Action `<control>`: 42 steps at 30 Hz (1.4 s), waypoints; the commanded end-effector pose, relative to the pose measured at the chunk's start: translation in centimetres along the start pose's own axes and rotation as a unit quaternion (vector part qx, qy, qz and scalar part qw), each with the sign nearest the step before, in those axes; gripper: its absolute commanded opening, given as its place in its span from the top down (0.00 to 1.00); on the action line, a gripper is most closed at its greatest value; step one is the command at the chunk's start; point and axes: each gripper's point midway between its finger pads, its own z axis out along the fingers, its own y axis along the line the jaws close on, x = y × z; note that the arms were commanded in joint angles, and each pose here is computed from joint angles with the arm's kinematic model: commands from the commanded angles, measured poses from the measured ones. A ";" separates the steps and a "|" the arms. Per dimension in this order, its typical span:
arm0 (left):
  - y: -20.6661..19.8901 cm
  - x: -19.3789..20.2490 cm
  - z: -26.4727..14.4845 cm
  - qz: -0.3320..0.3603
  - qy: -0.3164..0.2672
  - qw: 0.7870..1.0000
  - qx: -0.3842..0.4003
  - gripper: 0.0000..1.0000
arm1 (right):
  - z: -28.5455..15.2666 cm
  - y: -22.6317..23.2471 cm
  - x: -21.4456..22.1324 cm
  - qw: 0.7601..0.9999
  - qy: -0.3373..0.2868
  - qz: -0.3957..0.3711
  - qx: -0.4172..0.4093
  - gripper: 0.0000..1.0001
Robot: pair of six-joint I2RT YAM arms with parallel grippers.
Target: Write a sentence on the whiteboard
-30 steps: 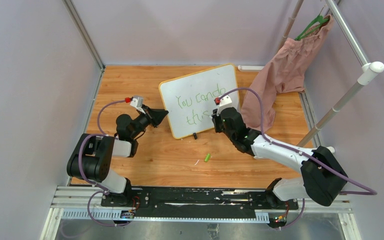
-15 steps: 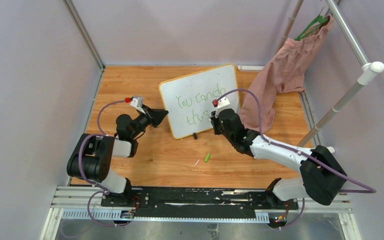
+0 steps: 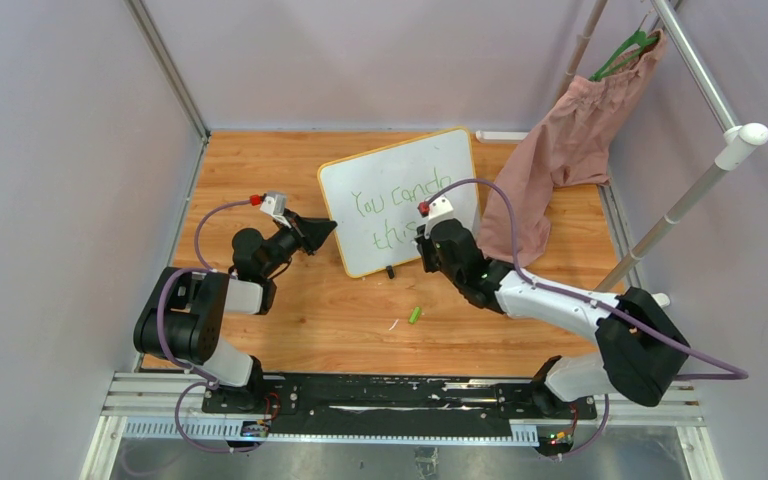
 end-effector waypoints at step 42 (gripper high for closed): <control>0.2 1.7 0.0 0.004 0.028 1.000 -0.007 1.00 | -2.4 -3.9 -1.8 0.995 -0.071 0.073 0.025 1.00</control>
